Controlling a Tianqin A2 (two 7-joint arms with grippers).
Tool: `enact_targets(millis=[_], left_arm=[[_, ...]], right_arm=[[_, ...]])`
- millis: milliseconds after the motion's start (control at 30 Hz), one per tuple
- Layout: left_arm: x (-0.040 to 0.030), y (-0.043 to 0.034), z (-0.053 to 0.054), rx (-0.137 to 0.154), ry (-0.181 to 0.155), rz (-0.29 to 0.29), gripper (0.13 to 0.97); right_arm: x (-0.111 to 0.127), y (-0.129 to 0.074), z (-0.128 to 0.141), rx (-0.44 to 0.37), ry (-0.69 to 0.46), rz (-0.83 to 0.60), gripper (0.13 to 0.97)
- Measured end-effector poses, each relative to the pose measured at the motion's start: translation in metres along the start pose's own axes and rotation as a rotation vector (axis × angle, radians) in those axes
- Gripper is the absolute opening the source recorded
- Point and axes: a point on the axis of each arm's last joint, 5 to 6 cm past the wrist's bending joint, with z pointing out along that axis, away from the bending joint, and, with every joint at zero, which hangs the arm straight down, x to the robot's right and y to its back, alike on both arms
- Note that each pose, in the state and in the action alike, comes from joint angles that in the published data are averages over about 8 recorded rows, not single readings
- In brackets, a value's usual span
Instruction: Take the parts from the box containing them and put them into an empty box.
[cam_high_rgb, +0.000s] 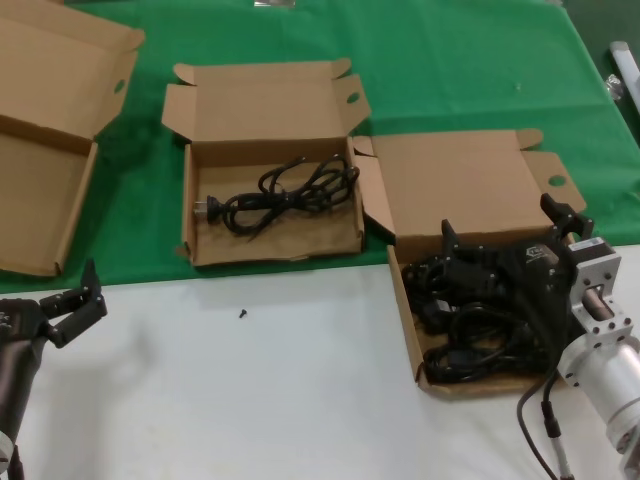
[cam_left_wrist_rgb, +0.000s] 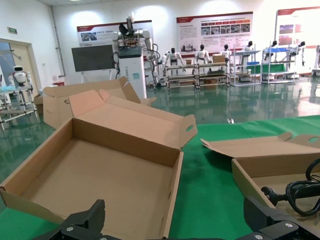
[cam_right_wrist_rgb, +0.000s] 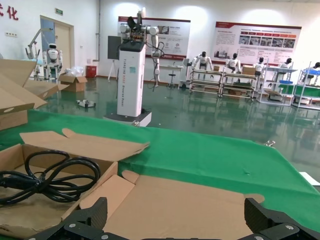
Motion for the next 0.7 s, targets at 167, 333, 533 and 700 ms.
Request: enact_targets(millis=[167,333,533,700], left_arm=[[0.0,0.0,0.0,0.0,0.0,0.0,0.966],[0.0,0.0,0.0,0.0,0.0,0.0,0.966],[0.0,0.0,0.0,0.0,0.0,0.0,0.966],[0.0,0.0,0.0,0.0,0.0,0.0,0.966]], right_arm=[[0.0,0.0,0.0,0.0,0.0,0.0,0.966],[0.0,0.0,0.0,0.0,0.0,0.0,0.966],[0.0,0.0,0.0,0.0,0.0,0.0,0.966],[0.0,0.0,0.0,0.0,0.0,0.0,0.966]])
